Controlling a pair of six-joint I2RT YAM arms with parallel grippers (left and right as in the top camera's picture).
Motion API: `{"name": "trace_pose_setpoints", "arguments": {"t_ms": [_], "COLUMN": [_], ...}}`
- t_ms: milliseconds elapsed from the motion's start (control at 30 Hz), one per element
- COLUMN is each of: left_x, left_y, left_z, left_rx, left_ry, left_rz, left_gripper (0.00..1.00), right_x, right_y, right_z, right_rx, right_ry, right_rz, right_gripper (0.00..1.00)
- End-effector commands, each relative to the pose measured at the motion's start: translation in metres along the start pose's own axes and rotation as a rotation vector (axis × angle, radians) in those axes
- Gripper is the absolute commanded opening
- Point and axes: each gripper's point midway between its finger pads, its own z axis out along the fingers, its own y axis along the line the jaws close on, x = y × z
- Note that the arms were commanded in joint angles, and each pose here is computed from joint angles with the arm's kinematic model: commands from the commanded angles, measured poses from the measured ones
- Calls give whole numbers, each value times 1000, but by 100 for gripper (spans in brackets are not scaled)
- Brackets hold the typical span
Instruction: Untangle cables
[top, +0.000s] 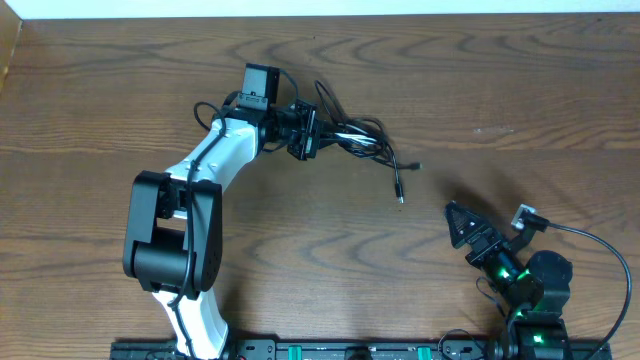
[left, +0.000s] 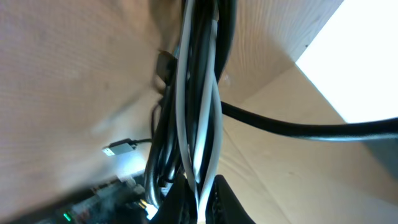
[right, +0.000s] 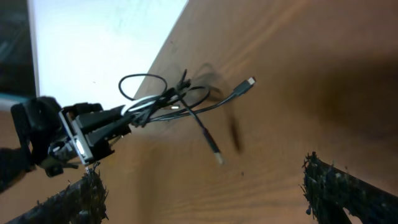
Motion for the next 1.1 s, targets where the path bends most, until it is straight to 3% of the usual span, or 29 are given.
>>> {"name": "trace_pose_setpoints", "arguments": {"t_ms": [0, 367, 700, 1067], "left_x": [22, 20, 20, 21], "left_y": [-6, -6, -6, -6], "left_z": [-8, -8, -8, -8], "left_rx": [14, 9, 9, 6], "left_ry": [96, 85, 85, 92], "left_rz": [-151, -285, -284, -329], "left_gripper": [7, 8, 8, 8], "right_x": [9, 27, 27, 49], "right_y": [-1, 21, 68, 76], "right_z": [0, -3, -2, 7], "right_rx": [-2, -92, -270, -245], "right_ry": [47, 175, 129, 185], "right_rz": [145, 346, 12, -101], "right_gripper": [99, 99, 99, 83]}}
